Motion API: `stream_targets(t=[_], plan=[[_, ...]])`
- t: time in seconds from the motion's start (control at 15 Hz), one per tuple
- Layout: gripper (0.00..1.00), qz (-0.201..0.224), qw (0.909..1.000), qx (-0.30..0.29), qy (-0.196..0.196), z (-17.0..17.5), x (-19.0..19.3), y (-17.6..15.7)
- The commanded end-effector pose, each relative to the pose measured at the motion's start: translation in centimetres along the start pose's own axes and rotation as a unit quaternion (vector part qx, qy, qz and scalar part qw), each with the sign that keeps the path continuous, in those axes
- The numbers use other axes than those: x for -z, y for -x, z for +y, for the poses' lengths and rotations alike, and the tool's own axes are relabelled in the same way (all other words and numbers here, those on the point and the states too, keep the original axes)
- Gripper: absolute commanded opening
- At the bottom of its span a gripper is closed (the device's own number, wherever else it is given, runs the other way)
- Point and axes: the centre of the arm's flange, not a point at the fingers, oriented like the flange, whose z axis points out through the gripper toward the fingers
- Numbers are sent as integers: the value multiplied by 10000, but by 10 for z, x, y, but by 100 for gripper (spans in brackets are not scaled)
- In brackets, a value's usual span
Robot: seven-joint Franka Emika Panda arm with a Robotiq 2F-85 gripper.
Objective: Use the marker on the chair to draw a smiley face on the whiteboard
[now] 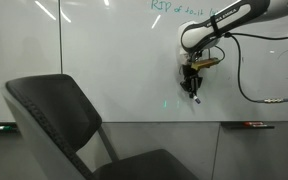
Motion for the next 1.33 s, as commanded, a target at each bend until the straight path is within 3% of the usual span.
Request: stream_targets(t=[0.0, 0.93, 1.27], plan=[[6, 431, 9990, -124, 89, 47, 1, -36], [6, 568, 9977, -56, 356, 58, 19, -31], [6, 226, 9997, 55, 74, 36, 22, -4]])
